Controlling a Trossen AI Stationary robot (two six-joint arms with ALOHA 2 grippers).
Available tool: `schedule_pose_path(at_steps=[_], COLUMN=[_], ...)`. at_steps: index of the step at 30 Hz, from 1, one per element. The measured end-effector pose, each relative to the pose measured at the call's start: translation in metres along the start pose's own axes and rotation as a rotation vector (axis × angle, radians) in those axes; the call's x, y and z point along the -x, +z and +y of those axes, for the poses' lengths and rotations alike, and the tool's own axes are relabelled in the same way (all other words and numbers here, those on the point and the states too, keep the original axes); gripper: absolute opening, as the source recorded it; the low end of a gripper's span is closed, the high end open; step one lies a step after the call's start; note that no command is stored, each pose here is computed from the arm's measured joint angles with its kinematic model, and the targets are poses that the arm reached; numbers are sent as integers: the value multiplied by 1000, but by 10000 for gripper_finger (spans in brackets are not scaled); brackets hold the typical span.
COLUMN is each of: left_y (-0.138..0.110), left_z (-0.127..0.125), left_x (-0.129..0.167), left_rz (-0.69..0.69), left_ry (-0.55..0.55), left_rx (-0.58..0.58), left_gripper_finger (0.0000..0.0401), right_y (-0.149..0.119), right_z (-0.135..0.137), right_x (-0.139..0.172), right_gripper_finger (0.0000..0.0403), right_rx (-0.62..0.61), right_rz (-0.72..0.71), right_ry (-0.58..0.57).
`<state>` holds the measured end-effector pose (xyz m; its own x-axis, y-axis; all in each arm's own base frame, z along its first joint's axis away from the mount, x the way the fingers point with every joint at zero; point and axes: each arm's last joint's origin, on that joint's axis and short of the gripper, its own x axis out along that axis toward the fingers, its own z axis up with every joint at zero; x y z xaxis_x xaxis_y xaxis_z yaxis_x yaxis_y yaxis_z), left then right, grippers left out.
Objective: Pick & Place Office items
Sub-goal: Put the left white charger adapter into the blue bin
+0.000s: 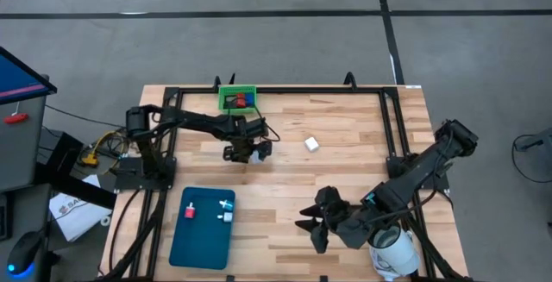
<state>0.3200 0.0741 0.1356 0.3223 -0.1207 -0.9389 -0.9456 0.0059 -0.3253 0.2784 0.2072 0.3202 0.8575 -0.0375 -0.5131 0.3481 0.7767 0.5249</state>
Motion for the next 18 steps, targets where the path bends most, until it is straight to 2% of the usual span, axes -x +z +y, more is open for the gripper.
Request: schedule_pose_path(at_steps=[6, 12, 15, 18], left_y=[5, 17, 17, 18], left_z=[3, 8, 8, 7], left_x=[-7, -5, -5, -5], left_rz=[3, 3, 4, -6], left_ry=[36, 44, 45, 32], left_rx=[88, 148, 141, 103], left_gripper_finger=[286, 211, 165, 155], right_y=[4, 7, 7, 7], right_z=[1, 2, 1, 1], right_x=[17, 29, 32, 33], right_gripper_finger=[174, 174, 174, 174], right_rx=[44, 73, 83, 85], right_rz=[3, -26, -29, -29], right_ry=[29, 40, 33, 30])
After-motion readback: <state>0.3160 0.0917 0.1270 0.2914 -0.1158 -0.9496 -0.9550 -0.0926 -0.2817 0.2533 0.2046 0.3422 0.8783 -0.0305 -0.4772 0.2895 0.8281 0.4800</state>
